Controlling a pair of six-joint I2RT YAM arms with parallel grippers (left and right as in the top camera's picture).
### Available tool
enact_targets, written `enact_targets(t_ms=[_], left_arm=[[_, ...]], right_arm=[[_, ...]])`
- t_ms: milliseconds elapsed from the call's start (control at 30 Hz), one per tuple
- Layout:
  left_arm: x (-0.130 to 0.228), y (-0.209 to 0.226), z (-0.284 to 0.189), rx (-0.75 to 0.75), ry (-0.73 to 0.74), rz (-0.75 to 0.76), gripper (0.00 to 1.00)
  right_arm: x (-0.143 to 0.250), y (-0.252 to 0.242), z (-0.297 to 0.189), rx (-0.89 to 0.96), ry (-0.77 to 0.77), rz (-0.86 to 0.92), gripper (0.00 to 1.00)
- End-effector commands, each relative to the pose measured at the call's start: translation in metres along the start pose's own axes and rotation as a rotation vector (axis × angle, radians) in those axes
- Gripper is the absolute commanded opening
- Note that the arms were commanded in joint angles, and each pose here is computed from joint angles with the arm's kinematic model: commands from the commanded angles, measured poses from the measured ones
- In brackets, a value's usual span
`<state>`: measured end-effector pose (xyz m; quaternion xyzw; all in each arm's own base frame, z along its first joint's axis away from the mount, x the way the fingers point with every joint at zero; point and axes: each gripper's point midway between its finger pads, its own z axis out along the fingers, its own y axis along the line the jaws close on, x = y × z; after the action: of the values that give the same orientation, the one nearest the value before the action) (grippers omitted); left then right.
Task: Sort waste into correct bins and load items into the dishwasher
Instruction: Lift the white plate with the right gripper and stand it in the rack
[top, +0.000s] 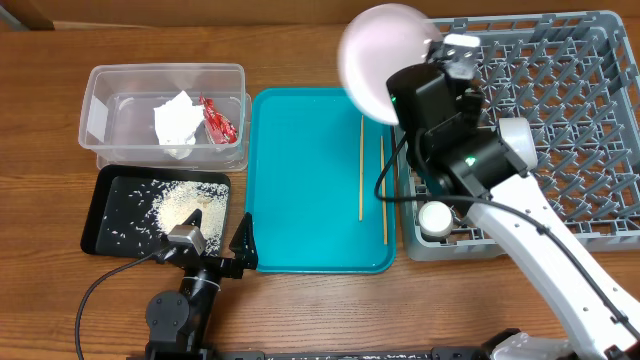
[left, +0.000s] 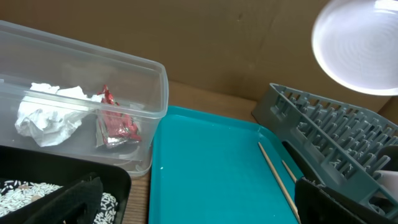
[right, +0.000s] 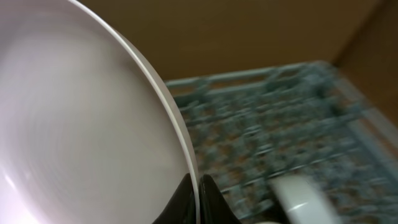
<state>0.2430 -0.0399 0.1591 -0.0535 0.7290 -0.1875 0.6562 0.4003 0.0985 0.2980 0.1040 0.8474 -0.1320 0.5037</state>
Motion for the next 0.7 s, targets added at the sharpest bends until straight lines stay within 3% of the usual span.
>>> enact_targets(t_ms=[0,267,567,600,667], left_arm=[[0.001,-0.003,0.000,0.018,0.002,-0.008,1.00],[0.001,-0.003,0.000,0.017,0.002,-0.008,1.00],[0.001,-0.003,0.000,0.017,0.002,-0.008,1.00],[0.001,-0.003,0.000,0.018,0.002,-0.008,1.00],[0.001,-0.003,0.000,0.018,0.002,-0.008,1.00]], right_arm=[[-0.017,-0.071,0.020,0.409,-0.089,-0.090,0.04],[-0.005,-0.102,0.076,0.534,-0.024,-0.122,0.04],[0.041,-0.059,0.106,0.485,0.073,-0.273,0.04],[0.042,-0.054,0.104,0.476,0.068,-0.281,0.10],[0.039,-0.051,0.098,0.495,0.049,-0.292,0.44]])
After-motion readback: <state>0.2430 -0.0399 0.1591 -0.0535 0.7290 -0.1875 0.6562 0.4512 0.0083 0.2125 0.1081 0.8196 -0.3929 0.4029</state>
